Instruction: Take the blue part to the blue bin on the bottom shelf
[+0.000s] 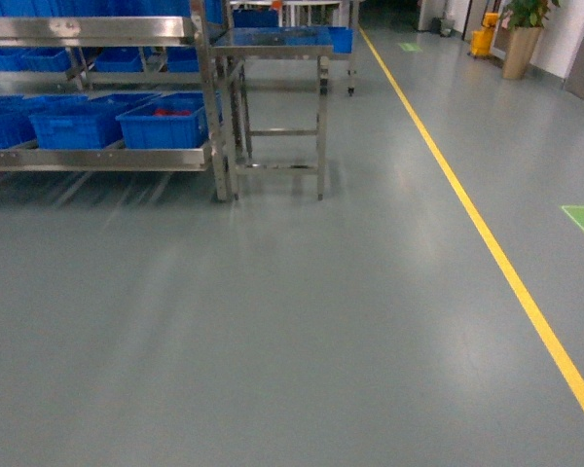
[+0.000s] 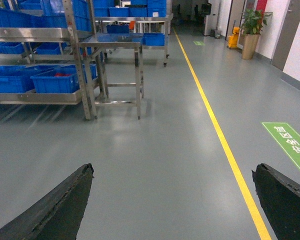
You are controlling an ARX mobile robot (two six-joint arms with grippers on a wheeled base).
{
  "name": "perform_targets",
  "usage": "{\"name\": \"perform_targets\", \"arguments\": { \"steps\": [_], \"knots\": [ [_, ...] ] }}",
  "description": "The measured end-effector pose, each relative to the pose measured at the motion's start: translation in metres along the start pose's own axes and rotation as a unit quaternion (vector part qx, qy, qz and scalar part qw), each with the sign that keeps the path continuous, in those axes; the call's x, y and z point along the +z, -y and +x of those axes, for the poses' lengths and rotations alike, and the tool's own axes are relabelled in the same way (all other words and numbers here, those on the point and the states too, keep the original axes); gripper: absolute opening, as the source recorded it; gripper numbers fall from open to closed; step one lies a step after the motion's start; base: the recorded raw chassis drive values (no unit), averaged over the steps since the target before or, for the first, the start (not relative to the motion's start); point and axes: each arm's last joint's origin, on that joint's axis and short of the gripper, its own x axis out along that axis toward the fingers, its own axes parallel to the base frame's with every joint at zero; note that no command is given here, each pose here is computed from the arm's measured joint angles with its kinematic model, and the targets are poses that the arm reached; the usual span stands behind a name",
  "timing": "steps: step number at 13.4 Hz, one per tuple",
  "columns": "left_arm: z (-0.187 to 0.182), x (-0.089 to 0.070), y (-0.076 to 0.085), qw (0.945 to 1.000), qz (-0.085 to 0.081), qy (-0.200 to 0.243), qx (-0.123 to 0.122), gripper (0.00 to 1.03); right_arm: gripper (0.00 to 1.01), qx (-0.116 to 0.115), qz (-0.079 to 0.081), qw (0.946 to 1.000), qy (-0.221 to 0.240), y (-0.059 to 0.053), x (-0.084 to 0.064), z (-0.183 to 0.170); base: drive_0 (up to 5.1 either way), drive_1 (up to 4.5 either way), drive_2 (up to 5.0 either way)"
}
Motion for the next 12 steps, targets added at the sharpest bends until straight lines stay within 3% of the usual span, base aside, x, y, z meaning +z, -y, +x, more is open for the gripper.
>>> {"name": "perform_targets", "arguments": {
  "steps": [12],
  "knots": [
    [0.0001,-0.0005,0.0001,1.0000,0.001,-0.002,0.000,0.43,0.98,0.000,0.000,1.0000,0.000,0.0000,-0.0001,0.0000,0.0,4.22,-4.2]
  ]
}}
